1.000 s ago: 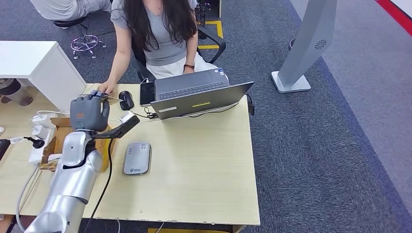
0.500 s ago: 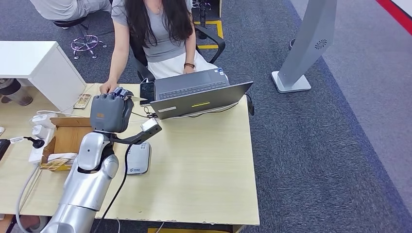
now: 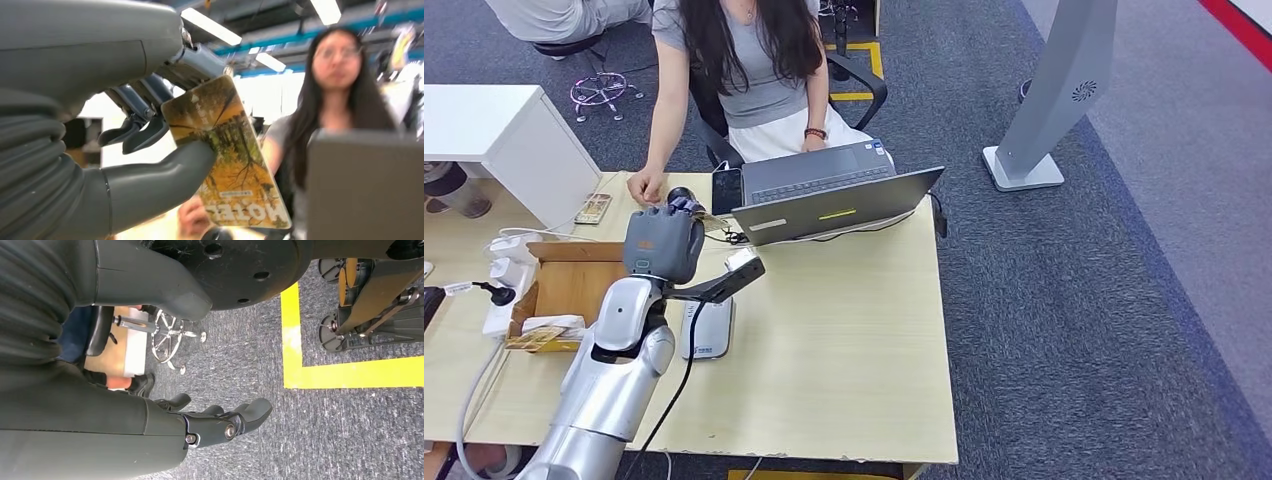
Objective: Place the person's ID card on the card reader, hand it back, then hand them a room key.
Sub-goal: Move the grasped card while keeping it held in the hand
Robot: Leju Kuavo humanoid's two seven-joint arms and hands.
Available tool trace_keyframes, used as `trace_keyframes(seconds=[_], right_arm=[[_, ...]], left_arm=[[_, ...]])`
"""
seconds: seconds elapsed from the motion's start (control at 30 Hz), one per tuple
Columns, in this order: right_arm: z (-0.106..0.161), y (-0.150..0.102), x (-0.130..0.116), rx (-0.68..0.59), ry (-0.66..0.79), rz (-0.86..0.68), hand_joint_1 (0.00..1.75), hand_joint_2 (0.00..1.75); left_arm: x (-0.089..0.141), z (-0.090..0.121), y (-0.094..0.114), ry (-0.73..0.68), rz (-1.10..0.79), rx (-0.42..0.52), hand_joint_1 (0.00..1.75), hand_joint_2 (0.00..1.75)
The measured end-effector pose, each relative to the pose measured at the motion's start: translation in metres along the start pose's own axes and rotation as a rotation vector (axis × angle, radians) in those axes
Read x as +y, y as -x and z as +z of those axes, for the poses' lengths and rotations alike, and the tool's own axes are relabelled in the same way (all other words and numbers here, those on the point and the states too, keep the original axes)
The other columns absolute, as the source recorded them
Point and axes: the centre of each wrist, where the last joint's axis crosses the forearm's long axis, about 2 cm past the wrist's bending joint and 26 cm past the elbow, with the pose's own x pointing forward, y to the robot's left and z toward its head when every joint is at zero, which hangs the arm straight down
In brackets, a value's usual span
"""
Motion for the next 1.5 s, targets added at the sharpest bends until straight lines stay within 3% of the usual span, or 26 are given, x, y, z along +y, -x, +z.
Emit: trace_keyframes(seconds=[0.3,0.57,0.73,1.33,1.5], right_arm=[[0.0,0.0,0.0,0.001,0.0,-0.001,0.0,1.75],[0.0,0.001,0.001,0.009,0.011,-0.015,0.0,1.75],[0.0,0.002,0.002,0.015,0.012,-0.028,0.0,1.75],[0.0,0.008,0.005,0.02,0.024,-0.108,0.0,1.75],[0.0,0.01,0.006,0.021,0.029,-0.145,0.0,1.75]], left_arm=[[-0.003,0.001,0.0,0.031,-0.005,0.009,1.75,1.75],[-0.016,0.003,-0.002,0.169,-0.085,0.126,1.75,1.75],[-0.026,0.01,-0.003,0.22,-0.097,0.141,1.75,1.75],[-0.037,0.086,-0.004,0.248,-0.075,0.135,1.75,1.75],[-0.038,0.123,-0.009,0.234,-0.056,0.102,1.75,1.75]])
